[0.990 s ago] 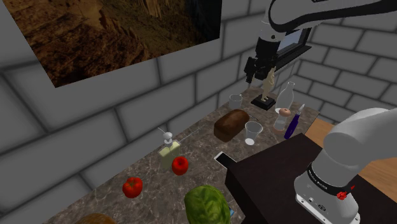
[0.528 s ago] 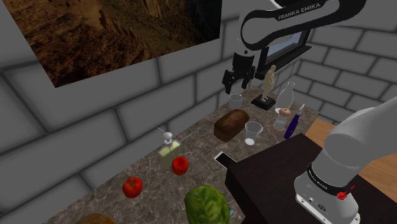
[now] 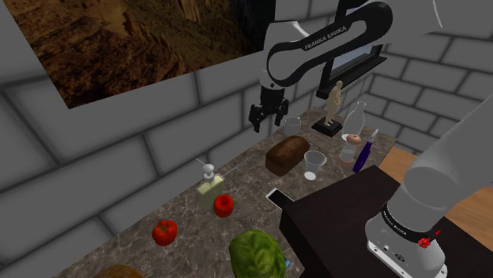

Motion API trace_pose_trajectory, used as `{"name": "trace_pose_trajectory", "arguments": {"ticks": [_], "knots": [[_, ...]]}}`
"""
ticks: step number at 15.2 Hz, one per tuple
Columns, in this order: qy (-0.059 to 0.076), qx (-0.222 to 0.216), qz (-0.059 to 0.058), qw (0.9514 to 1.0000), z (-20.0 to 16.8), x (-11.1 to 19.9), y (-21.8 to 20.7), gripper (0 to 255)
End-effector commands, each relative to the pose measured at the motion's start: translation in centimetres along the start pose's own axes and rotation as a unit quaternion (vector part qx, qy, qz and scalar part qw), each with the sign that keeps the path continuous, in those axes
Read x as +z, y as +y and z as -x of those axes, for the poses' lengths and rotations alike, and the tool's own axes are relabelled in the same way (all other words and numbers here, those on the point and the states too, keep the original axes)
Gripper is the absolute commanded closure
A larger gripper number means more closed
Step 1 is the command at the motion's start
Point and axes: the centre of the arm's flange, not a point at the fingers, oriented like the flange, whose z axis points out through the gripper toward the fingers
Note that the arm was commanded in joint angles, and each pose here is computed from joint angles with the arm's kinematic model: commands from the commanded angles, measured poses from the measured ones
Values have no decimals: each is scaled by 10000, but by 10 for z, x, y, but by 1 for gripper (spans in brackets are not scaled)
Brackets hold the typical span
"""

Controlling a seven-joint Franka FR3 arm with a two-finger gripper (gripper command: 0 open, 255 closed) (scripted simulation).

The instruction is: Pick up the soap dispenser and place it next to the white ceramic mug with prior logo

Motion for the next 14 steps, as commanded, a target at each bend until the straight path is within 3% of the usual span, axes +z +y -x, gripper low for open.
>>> {"name": "trace_pose_trajectory", "arguments": {"ticks": [1,14], "knots": [[-34,15,-28,10000,-12,14,-19,0],[-263,57,-158,9995,-81,120,-135,0]]}}
